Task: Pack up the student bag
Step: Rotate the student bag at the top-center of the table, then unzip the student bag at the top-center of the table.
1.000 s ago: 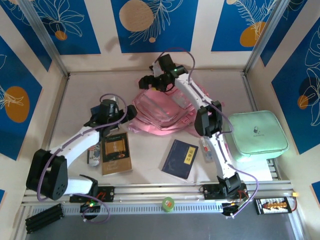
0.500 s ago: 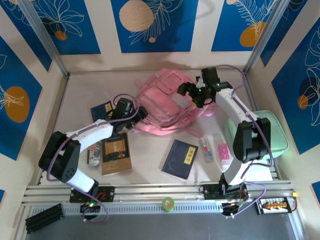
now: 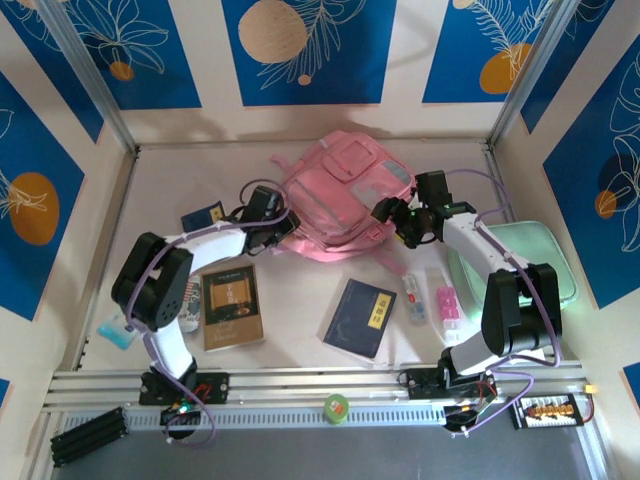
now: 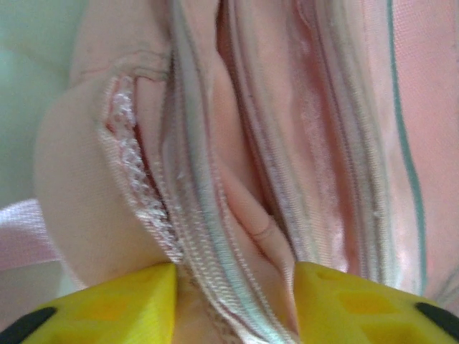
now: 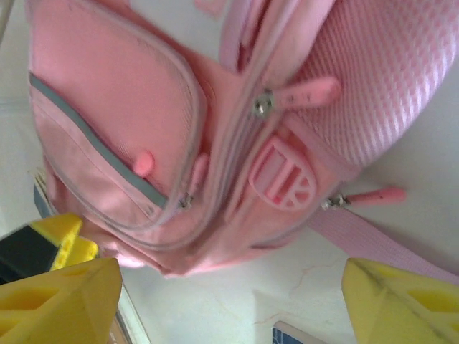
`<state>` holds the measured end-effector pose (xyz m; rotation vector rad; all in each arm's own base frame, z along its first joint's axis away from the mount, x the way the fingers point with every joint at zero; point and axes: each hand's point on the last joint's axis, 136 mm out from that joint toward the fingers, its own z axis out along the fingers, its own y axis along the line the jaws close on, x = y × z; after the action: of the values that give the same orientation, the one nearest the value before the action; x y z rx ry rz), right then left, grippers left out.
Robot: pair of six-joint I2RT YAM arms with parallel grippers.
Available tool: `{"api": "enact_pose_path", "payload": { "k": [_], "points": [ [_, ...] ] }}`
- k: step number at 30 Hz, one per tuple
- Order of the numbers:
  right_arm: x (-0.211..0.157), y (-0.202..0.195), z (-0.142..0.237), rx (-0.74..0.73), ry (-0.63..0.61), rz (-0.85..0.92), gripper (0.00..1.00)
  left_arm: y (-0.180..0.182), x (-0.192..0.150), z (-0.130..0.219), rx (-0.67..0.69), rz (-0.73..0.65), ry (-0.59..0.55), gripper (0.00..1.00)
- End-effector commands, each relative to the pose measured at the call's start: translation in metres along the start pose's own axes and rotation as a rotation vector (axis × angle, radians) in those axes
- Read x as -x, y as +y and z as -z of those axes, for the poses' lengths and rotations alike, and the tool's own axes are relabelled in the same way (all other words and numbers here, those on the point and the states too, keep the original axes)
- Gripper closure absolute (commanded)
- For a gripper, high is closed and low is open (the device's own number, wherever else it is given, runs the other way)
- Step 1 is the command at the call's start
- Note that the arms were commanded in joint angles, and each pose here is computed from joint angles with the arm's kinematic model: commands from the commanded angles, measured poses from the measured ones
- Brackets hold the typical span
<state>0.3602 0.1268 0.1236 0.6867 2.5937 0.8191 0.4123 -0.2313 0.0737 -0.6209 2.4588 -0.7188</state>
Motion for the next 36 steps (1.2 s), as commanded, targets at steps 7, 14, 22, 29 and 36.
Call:
{"api": "enact_pose_path", "payload": {
  "k": [7, 14, 22, 29, 36],
  "points": [
    [0.018, -0.038, -0.005, -0.058, -0.065, -0.147, 0.27, 0.049, 0.035, -0.026, 0.253, -0.201, -0.043, 0.62],
    [0.03, -0.032, -0.031, -0.019, -0.03, -0.161, 0.43, 0.06, 0.066, -0.031, 0.311, -0.258, -0.016, 0.61],
    [0.036, -0.019, -0.056, 0.076, -0.015, -0.153, 0.47, 0.028, 0.074, 0.014, 0.237, -0.336, -0.023, 0.41],
    [0.03, -0.029, -0.069, -0.028, -0.027, -0.163, 0.49, -0.001, 0.059, 0.067, 0.145, -0.316, -0.042, 0.29],
    [0.028, -0.041, -0.082, -0.053, -0.027, -0.206, 0.6, -0.036, 0.012, 0.078, 0.063, -0.321, -0.001, 0.26]
  ]
}}
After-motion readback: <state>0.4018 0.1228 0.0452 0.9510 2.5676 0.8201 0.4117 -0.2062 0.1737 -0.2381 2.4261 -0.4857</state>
